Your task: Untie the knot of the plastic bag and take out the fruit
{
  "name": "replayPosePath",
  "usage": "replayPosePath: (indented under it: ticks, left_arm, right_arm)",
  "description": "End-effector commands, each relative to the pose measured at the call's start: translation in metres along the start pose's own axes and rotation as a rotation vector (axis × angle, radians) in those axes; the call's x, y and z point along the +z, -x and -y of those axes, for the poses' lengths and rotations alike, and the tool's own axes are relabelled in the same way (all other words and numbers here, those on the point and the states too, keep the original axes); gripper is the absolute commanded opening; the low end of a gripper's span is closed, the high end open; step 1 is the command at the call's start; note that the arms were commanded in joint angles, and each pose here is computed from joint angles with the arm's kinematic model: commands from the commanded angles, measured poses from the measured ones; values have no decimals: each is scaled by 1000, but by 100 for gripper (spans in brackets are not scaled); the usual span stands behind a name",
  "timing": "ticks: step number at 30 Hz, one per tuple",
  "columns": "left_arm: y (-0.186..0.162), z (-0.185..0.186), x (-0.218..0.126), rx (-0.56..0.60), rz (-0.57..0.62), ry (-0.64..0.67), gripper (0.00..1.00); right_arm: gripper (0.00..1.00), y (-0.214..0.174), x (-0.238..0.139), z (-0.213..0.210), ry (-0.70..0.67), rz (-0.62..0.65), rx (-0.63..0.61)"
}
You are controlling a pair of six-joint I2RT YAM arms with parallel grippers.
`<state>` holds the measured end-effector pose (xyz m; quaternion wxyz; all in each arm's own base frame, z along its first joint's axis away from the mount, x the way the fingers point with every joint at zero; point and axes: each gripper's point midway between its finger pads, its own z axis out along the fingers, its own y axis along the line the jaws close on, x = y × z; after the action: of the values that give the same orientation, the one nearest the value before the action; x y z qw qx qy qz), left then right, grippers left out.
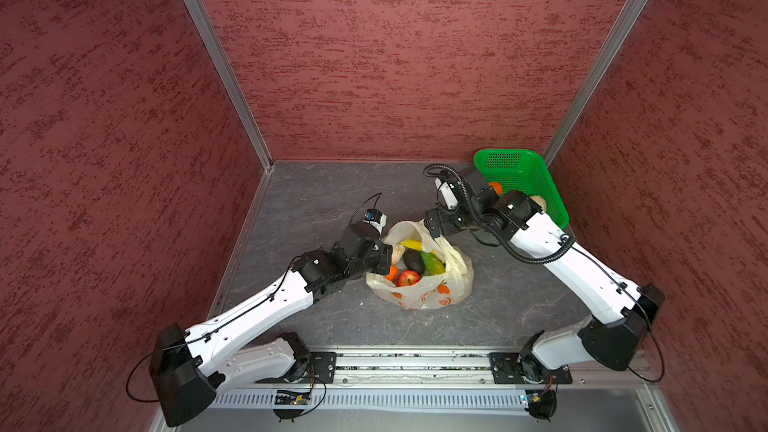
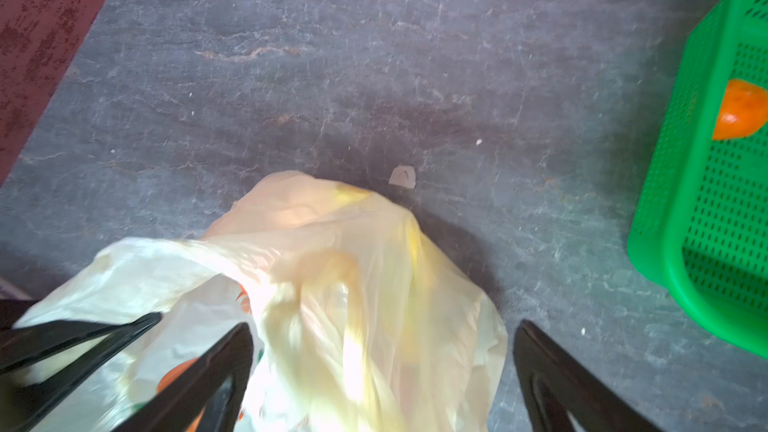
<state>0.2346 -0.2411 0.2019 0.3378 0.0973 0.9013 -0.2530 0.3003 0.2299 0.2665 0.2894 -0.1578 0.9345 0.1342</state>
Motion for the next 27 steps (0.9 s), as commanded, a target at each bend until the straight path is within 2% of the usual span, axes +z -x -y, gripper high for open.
replayPosePath:
  ticks: [1, 7, 14, 22, 25, 27]
  left_arm:
    - [11, 8, -6, -28, 59, -14, 0]
    - [15, 7, -14, -42, 88, -9, 0]
    - [21, 9, -21, -48, 109, -10, 0]
    - [23, 14, -25, -35, 125, -14, 0]
    - [21, 14, -28, -28, 137, -6, 0]
    - [17, 15, -29, -23, 143, -1, 0]
  right_arm:
    - [99, -8, -29, -19, 95, -29, 46]
    - [99, -28, -43, -77, 321, -78, 96]
    - [94, -55, -28, -101, 431, -104, 197]
    - [86, -72, 28, -99, 353, -121, 204]
    - [87, -80, 57, -88, 271, -133, 238]
    - [89, -82, 78, -73, 167, -123, 254]
